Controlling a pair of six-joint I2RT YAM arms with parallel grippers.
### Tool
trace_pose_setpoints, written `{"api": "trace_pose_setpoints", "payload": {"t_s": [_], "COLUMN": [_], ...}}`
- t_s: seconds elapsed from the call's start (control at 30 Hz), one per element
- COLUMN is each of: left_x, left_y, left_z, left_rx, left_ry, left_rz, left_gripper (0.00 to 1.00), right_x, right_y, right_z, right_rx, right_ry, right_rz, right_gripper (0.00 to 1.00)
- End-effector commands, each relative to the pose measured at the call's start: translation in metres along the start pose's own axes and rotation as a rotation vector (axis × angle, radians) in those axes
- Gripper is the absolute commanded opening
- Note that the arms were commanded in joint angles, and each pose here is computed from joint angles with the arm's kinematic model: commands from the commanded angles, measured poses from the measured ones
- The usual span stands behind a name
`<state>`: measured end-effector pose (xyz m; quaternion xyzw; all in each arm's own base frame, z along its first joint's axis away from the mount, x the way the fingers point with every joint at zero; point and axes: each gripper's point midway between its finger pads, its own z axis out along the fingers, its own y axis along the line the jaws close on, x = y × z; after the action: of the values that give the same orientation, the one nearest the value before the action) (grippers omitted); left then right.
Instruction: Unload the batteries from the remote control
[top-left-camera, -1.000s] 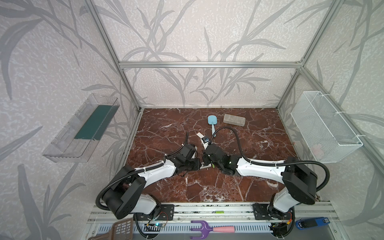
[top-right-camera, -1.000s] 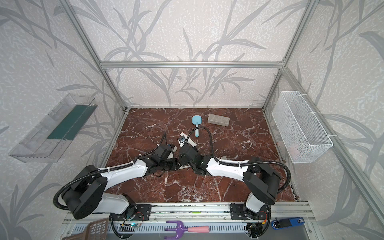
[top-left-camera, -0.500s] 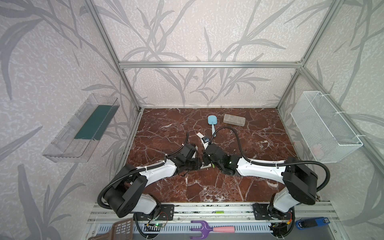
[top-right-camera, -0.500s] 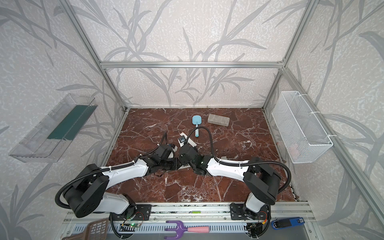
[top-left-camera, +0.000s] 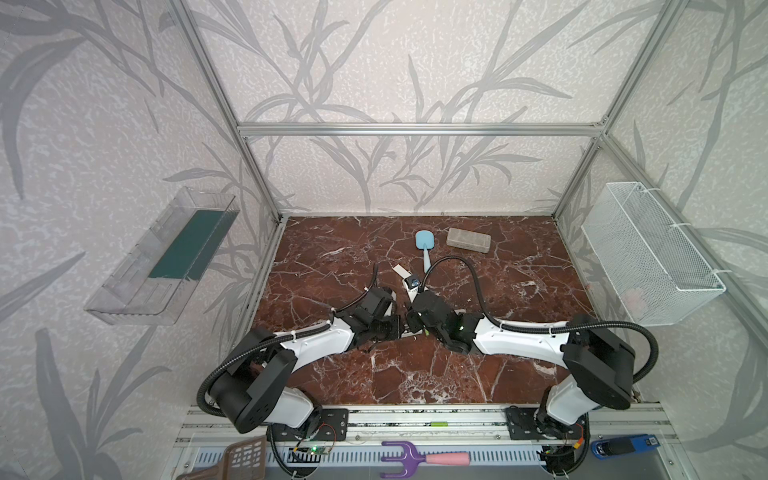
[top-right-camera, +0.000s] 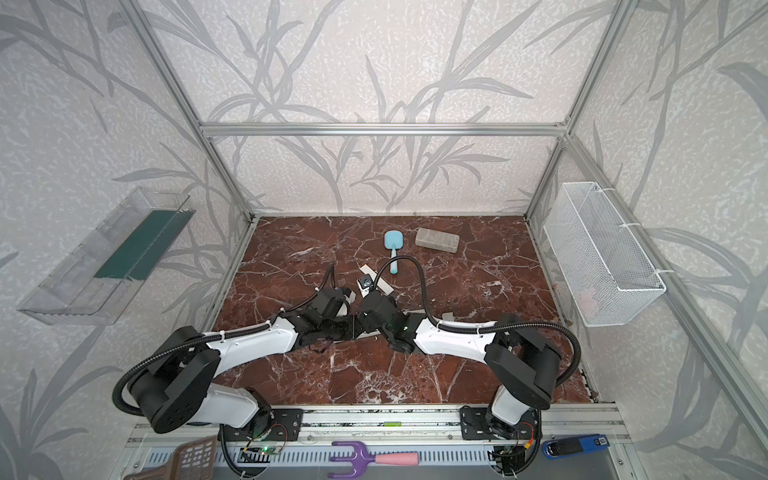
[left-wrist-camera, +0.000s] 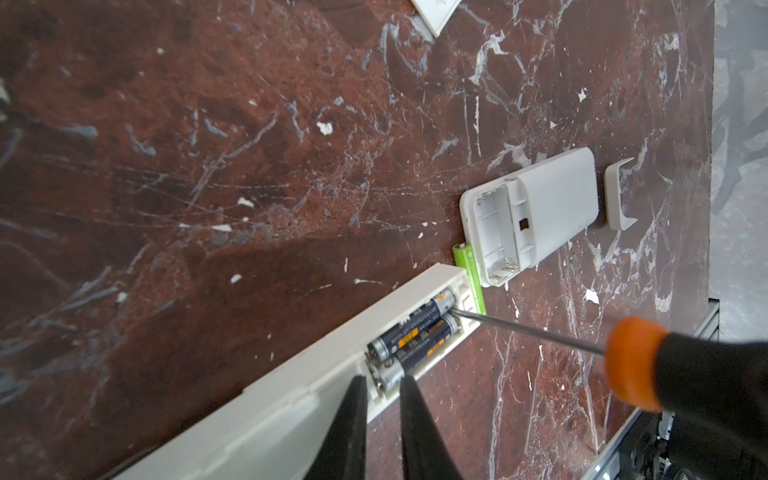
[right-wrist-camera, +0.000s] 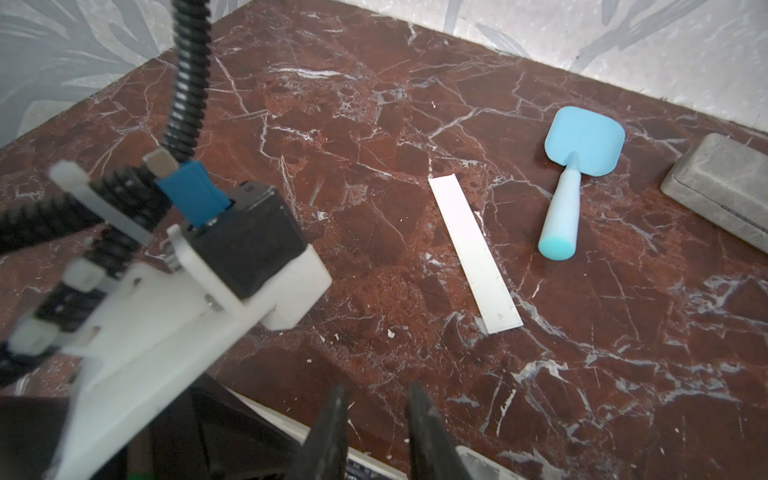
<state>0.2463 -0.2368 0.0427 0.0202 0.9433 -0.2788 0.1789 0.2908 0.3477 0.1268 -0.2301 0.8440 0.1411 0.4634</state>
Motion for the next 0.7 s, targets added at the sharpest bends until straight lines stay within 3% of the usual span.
{"api": "trace_pose_setpoints", "payload": {"t_s": [0.0,0.17,0.53,0.67], "left_x": [0.044,0.048,0.052,0.052], "left_y": [0.039,0.041,0.043,0.044], "left_z": [0.008,0.008,0.01,0.01], "left_rx": [-0.126,-0.123,-0.12,-0.122], "left_ry": [0.142,0.147,0.149,0.147], "left_rz": [-0.061,-0.074,-0.093,-0.095], "left_gripper": [0.2,0.19,0.18,0.18], "right_x": [0.007,0.004,-0.02,-0.021], "right_y": [-0.005,-0.007,-0.035,-0.043], "right_z": [0.0,-0.004,-0.031,-0.034], "right_rx": [0.014,0.01,-0.038,-0.036], "right_ry": [-0.004,-0.044,-0.211,-0.233], "right_rz": [-0.007,0.033,0.358,0.403], "right_gripper": [0.0,0.0,0.0,0.0]}}
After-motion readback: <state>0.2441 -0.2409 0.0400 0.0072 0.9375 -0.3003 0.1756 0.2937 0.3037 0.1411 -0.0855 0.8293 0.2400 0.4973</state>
